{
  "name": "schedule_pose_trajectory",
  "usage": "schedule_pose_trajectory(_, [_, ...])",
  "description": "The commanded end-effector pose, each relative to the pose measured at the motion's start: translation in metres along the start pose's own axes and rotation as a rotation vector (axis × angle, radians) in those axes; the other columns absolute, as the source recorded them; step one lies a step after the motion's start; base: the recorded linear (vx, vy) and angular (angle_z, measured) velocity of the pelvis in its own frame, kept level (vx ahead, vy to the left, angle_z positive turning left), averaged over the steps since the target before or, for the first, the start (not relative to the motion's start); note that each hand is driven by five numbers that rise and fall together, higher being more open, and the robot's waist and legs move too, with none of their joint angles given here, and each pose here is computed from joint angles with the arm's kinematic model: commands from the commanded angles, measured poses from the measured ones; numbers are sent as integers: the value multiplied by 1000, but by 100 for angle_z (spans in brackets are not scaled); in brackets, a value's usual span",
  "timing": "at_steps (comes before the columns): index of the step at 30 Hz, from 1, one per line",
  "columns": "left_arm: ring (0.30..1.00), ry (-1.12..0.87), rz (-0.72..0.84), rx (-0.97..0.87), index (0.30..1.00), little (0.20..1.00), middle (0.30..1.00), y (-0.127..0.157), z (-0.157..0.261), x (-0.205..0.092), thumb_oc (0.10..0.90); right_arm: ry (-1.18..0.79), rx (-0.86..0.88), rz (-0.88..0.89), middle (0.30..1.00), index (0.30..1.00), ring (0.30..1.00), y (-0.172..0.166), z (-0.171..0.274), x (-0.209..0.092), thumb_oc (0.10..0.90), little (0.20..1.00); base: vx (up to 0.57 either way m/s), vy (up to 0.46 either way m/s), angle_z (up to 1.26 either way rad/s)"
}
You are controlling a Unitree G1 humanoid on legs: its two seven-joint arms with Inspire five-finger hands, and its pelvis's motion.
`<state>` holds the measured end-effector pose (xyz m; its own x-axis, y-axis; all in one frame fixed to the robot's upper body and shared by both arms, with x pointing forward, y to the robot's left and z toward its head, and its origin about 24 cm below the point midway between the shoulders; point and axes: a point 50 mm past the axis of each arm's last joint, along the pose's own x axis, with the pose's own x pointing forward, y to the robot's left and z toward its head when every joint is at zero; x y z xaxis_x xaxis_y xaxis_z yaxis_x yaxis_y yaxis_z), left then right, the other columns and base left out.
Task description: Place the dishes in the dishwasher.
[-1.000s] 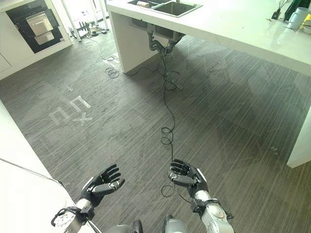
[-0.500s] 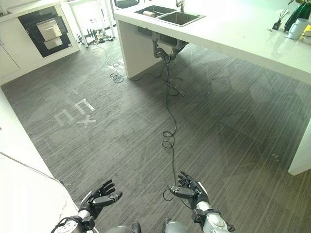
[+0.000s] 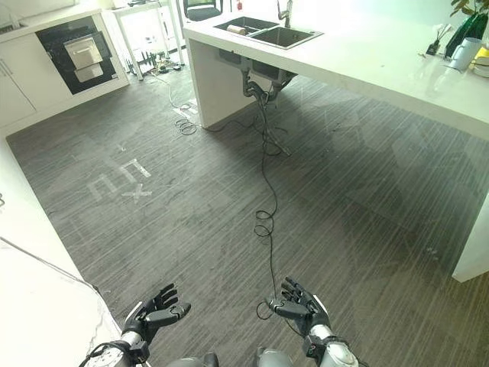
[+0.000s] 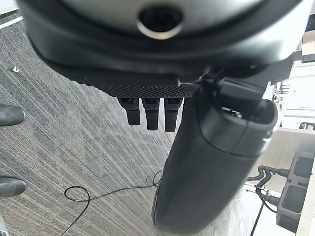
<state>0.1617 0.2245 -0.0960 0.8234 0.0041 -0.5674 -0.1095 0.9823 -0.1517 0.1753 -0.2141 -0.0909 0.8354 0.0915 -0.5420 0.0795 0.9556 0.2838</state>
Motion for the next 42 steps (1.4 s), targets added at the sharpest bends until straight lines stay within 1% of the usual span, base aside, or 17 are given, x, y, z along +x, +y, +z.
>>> schedule_pose_trajectory(1, [900,-195,-53,12,900,900,900,-9,40,12,800,-193,-67,41,900,900,900,-6,49,7,800,900,207,-54,-14])
schedule_pose_trajectory(4, [900,-181,-78,18,900,900,900,-11,32,9,800,-189,-107,52,900,900,900,-2,51,10,800,900,392,106,-39])
schedule_pose_trajectory(9, [900,-155,-145,47,900,900,900,-15,28,6,800,-184,-99,2,900,900,900,-2,51,10,800,900,512,258,-45])
schedule_pose_trajectory(11, [900,-166,-136,45,900,900,900,-13,31,5,800,-186,-115,-3,900,900,900,-1,54,12,800,900,524,458,-12])
schedule_pose_trajectory(12, [900,-168,-138,85,900,900,900,-7,35,6,800,-195,-91,-9,900,900,900,-1,52,11,800,900,439,343,-37])
schedule_pose_trajectory(13, [900,-171,-142,95,900,900,900,-7,37,7,800,-200,-92,-6,900,900,900,0,52,11,800,900,597,626,-10])
schedule_pose_trajectory(14, [900,-179,-143,148,900,900,900,-8,45,10,800,-215,-100,-12,900,900,900,2,51,8,800,900,267,412,28])
schedule_pose_trajectory(17, [900,-177,-116,115,900,900,900,-5,48,13,800,-219,-115,-9,900,900,900,4,49,9,800,900,319,314,39])
schedule_pose_trajectory(19, [900,-187,-138,122,900,900,900,-8,50,15,800,-239,-133,-28,900,900,900,0,50,5,800,900,445,-7,32])
schedule_pose_trajectory(20, [900,-181,-143,134,900,900,900,-7,52,16,800,-243,-118,-45,900,900,900,-11,54,0,800,900,608,-90,107])
schedule_pose_trajectory(23, [900,-172,-122,117,900,900,900,-9,46,16,800,-232,-131,-30,900,900,900,-21,55,-3,800,900,491,-83,74])
schedule_pose_trajectory(28, [900,-140,-96,118,900,900,900,-12,23,9,800,-218,-143,-5,900,900,900,-17,55,-2,800,900,604,-97,-20])
schedule_pose_trajectory(32, [900,-135,-111,104,900,900,900,-13,19,5,800,-229,-181,40,900,900,900,-12,60,-1,800,900,563,-152,14])
schedule_pose_trajectory(37, [900,-114,-149,115,900,900,900,-17,21,5,800,-241,-206,-15,900,900,900,-26,65,-7,800,900,311,-116,-14])
schedule_pose_trajectory(42, [900,-104,-153,113,900,900,900,-13,16,3,800,-200,-211,-54,900,900,900,-27,55,-4,800,900,422,126,-68])
